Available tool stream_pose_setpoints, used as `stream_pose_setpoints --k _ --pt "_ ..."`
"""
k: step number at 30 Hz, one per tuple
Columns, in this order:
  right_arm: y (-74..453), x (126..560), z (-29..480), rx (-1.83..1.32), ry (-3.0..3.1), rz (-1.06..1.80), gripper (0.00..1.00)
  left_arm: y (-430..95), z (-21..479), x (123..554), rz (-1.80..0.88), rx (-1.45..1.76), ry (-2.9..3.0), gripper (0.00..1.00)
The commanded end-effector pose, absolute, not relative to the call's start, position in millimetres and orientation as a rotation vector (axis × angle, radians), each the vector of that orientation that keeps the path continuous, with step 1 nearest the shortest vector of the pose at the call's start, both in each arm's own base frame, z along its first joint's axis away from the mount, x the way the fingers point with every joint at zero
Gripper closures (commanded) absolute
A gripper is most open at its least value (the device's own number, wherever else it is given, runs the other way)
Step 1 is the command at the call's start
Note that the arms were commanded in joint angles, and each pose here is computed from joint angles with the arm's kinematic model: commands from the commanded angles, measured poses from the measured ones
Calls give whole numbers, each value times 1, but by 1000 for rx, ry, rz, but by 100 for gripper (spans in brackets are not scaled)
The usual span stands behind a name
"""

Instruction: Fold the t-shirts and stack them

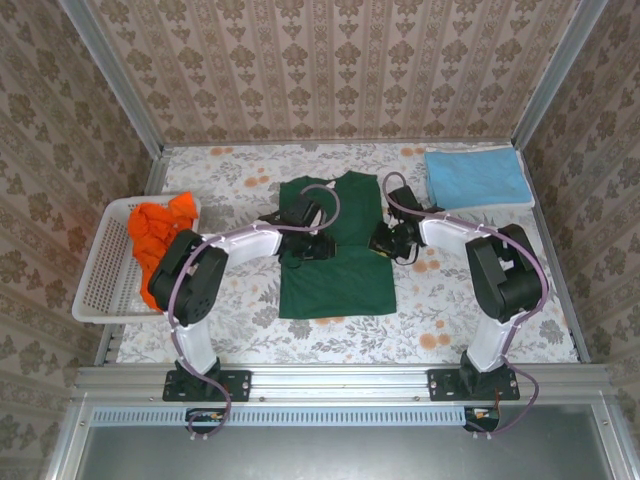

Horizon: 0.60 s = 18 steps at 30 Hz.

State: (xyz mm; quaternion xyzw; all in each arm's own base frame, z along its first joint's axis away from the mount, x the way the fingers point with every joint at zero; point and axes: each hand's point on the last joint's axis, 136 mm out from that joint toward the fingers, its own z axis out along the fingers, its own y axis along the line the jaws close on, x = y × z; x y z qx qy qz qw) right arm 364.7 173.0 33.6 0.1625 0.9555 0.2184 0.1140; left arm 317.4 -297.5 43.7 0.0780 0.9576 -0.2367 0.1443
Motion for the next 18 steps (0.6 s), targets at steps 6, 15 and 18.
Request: stream_pose_setpoints --k 6,15,18 --pt "154 365 19 541 2808 595 76 -242 34 315 -584 86 2794 63" --pt "160 366 37 532 2754 680 74 -229 47 316 -666 -5 2758 55" --pt "157 355 52 514 2714 682 65 -217 65 312 -614 1 2731 44"
